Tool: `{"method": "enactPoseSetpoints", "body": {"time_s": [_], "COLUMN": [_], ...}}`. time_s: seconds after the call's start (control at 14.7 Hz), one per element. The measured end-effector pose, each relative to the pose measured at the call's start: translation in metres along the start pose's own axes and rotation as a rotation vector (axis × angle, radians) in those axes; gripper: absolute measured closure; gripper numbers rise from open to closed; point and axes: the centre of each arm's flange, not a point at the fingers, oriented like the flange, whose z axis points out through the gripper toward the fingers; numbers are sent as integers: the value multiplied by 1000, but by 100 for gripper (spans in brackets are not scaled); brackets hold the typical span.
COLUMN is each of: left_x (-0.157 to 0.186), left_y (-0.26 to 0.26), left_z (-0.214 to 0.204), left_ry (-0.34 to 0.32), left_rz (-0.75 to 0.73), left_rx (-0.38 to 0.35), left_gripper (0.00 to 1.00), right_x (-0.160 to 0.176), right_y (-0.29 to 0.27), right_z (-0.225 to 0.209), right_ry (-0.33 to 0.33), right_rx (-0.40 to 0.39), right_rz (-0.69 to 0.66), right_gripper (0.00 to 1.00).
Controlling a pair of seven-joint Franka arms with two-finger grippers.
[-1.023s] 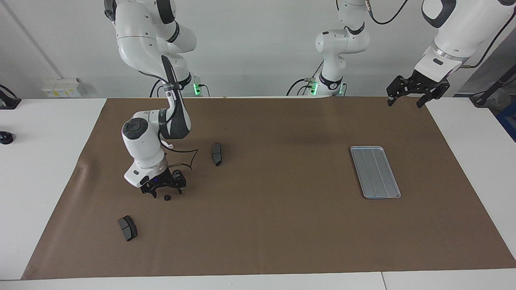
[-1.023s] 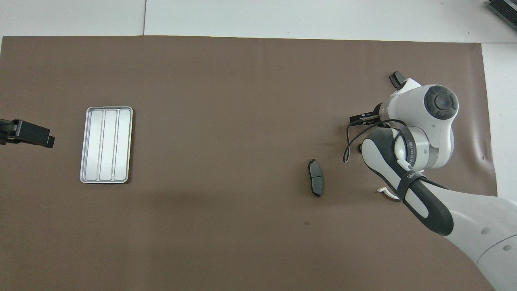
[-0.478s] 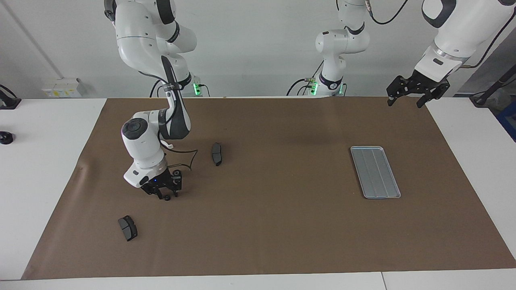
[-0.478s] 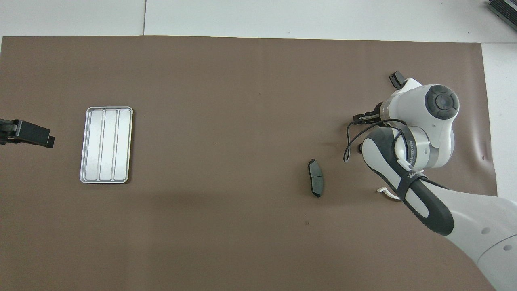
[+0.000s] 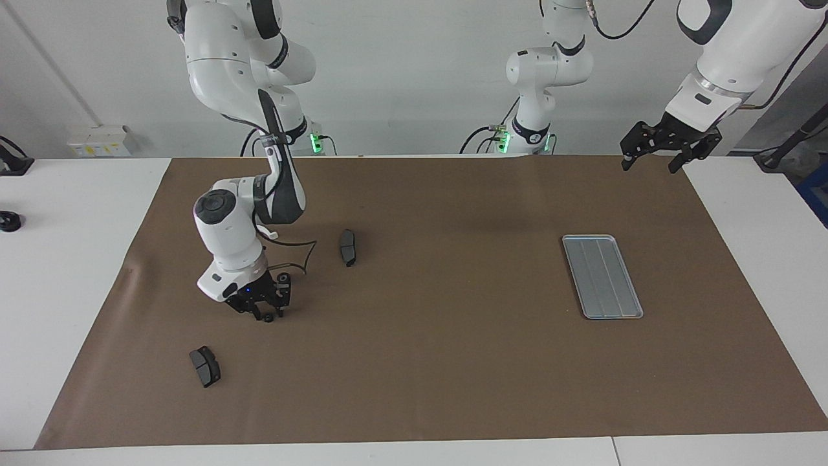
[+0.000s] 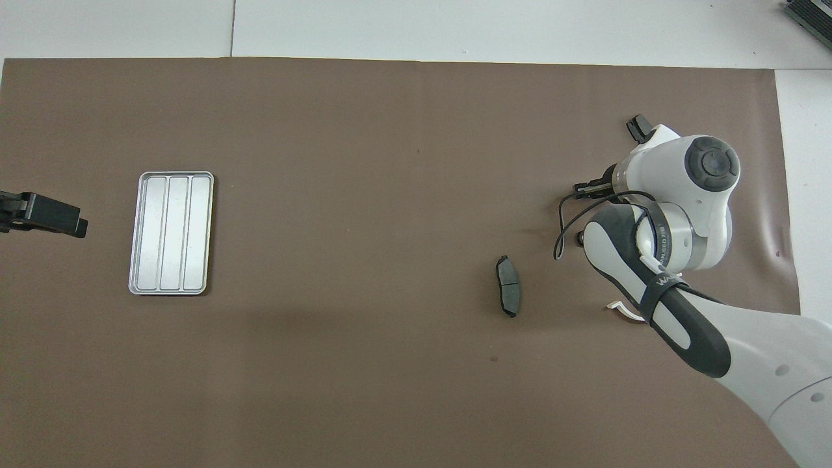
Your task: Pick bearing gear from pile to tray
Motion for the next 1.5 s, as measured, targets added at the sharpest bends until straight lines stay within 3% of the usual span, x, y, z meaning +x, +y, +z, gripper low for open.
{"method": "enactPoseSetpoints", "body": {"time_s": [0.68,0.82,0.96,1.02,1.3,1.5], "left_x": [0,0,0,0,0,0], "left_y": [0,0,0,0,0,0], "left_z": [0,0,0,0,0,0], "left_ry": [0,0,0,0,0,0], "left_rz": [0,0,0,0,0,0], "left_rx": [0,0,0,0,0,0], "left_gripper": [0,0,0,0,0,0], "right_x": [0,0,0,0,0,15], "right_y": [1,2,4,4,3,-14], "right_z": [0,-1,-2,-2,-3,-24], "right_ry": [0,-1,-1,-1,-8,-55], "right_rx": [-1,-1,-2,-2,-2,5], "right_rz": [1,2,4,4,3,42], "right_gripper": [53,59,74,77,77,77]}}
